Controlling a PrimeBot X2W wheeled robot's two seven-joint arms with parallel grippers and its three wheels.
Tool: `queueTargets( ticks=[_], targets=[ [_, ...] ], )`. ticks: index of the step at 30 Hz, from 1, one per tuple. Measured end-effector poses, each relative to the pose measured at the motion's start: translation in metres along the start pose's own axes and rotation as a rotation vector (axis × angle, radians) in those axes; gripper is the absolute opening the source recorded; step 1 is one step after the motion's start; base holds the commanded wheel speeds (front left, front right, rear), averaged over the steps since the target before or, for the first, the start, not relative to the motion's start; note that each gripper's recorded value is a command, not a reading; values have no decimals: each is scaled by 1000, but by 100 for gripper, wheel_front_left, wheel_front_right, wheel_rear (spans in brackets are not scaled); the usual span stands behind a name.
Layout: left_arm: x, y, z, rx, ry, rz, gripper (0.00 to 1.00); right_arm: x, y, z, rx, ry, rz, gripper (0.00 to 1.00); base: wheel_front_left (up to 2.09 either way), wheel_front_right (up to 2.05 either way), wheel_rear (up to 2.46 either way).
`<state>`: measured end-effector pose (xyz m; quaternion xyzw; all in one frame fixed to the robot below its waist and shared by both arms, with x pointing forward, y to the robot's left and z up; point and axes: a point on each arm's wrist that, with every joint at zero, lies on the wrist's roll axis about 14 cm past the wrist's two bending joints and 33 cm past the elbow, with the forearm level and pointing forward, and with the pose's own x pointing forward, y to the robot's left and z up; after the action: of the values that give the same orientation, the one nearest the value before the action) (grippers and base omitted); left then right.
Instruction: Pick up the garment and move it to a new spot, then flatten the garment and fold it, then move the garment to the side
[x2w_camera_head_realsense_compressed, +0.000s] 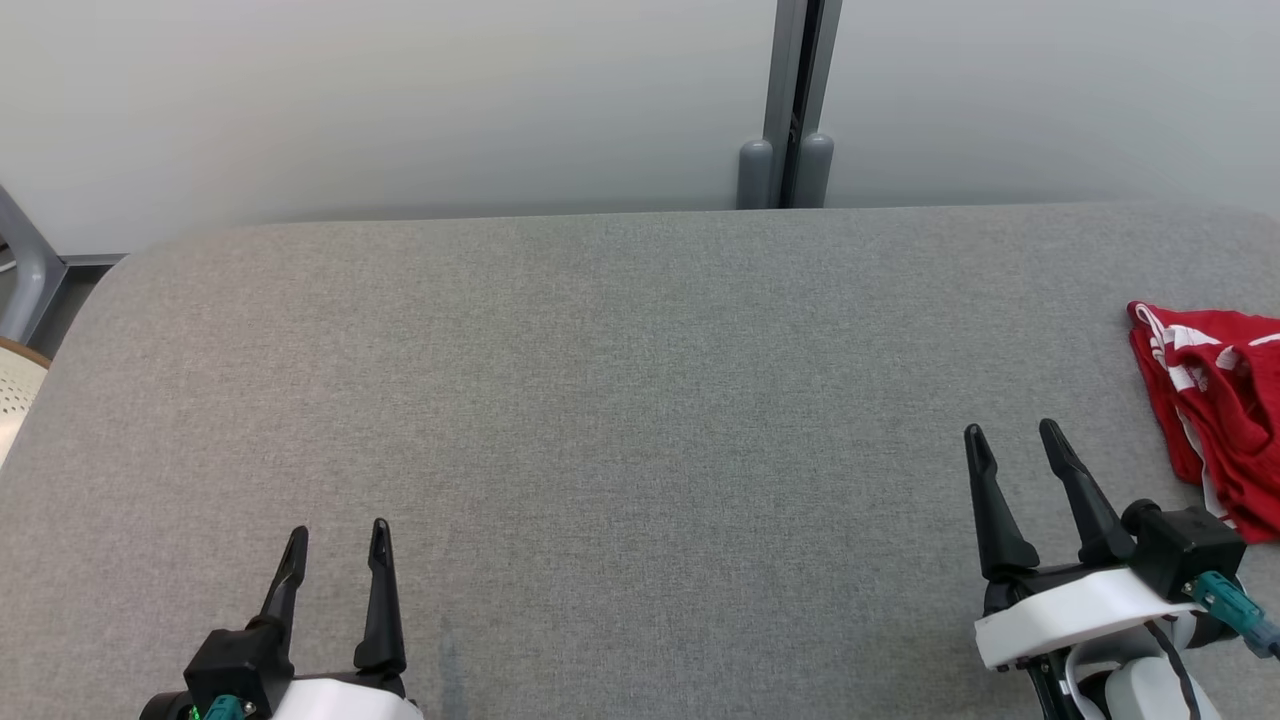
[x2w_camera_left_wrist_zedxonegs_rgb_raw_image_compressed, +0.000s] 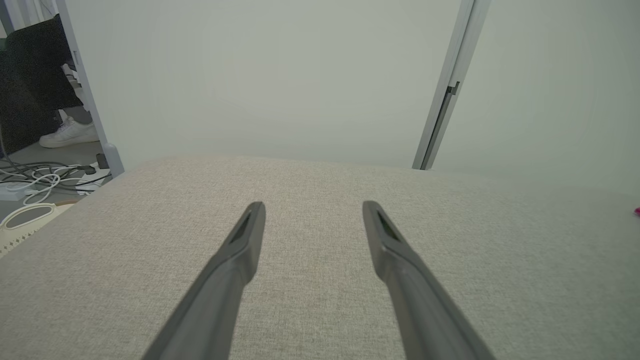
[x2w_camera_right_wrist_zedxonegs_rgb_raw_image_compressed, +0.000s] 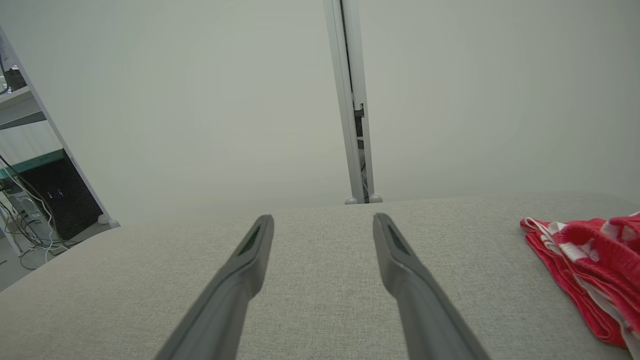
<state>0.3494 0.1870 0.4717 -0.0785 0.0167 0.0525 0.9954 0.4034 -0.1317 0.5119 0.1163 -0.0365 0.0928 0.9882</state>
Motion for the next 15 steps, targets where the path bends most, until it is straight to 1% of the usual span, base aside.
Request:
queueTargets(
  ticks=[14,15],
  targets=[
    [-4,-2,1,4,-3,-9,100,-4,3,0,-1,-1,6,100,0,0,0],
    [-4,-2,0,4,-3,-10,0,-4,2,0,-2,0,5,0,0,0,0]
  ],
)
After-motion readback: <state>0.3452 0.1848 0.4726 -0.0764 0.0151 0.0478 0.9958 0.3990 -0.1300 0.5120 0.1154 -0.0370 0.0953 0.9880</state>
